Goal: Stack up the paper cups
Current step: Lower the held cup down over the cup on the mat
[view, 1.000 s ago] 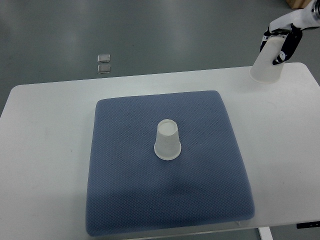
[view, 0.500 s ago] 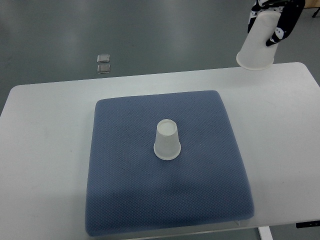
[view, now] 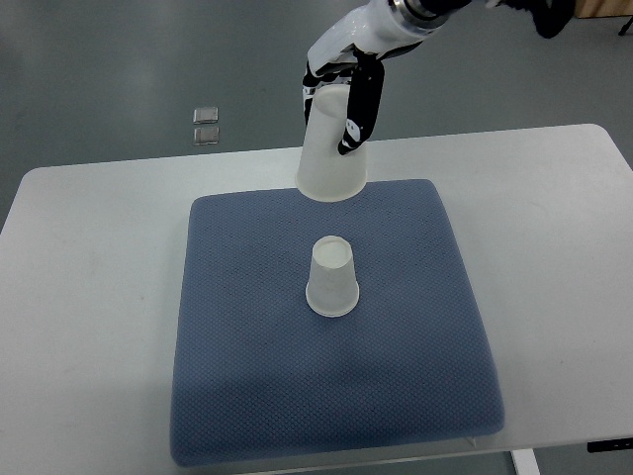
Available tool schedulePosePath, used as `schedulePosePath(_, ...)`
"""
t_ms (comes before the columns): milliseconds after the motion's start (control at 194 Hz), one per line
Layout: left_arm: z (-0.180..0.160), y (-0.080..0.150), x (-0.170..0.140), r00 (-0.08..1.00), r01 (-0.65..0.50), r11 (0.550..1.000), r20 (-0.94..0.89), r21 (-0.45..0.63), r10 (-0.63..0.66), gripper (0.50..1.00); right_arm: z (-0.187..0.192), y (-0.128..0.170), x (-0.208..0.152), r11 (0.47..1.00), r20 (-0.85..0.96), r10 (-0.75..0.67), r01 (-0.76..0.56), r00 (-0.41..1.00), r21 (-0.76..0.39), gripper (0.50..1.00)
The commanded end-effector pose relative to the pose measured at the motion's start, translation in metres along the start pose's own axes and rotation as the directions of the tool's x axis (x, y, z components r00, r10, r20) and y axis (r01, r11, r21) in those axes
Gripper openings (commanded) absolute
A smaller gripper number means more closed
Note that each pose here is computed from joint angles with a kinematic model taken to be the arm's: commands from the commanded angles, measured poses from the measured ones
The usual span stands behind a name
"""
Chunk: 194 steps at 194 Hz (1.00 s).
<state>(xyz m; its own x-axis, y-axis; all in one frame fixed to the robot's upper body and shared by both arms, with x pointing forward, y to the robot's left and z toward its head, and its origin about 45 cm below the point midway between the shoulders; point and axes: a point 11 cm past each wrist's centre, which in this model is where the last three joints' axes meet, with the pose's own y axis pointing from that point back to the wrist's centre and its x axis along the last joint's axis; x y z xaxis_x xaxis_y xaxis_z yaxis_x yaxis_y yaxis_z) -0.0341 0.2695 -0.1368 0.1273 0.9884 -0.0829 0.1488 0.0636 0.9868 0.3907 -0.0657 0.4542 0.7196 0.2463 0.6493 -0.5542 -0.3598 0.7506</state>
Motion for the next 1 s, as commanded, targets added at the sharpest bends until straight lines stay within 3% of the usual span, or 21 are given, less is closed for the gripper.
schedulePosePath(0,0.0,0.0,0.0,1.0,0.0,1.0,0.0,0.0,0.0,1.0,-0.009,-0.009,-0.006,1.0,-0.01,-0.017,0.017,1.0,0.013,0.652)
schedulePosePath(995,-0.001,0.0,0.003,1.0,-0.007,1.0,-0.005,0.001,0.007,1.0,0.002,-0.057,-0.057,0.997,0.028,-0.072,0.072,0.997,0.022,0.656)
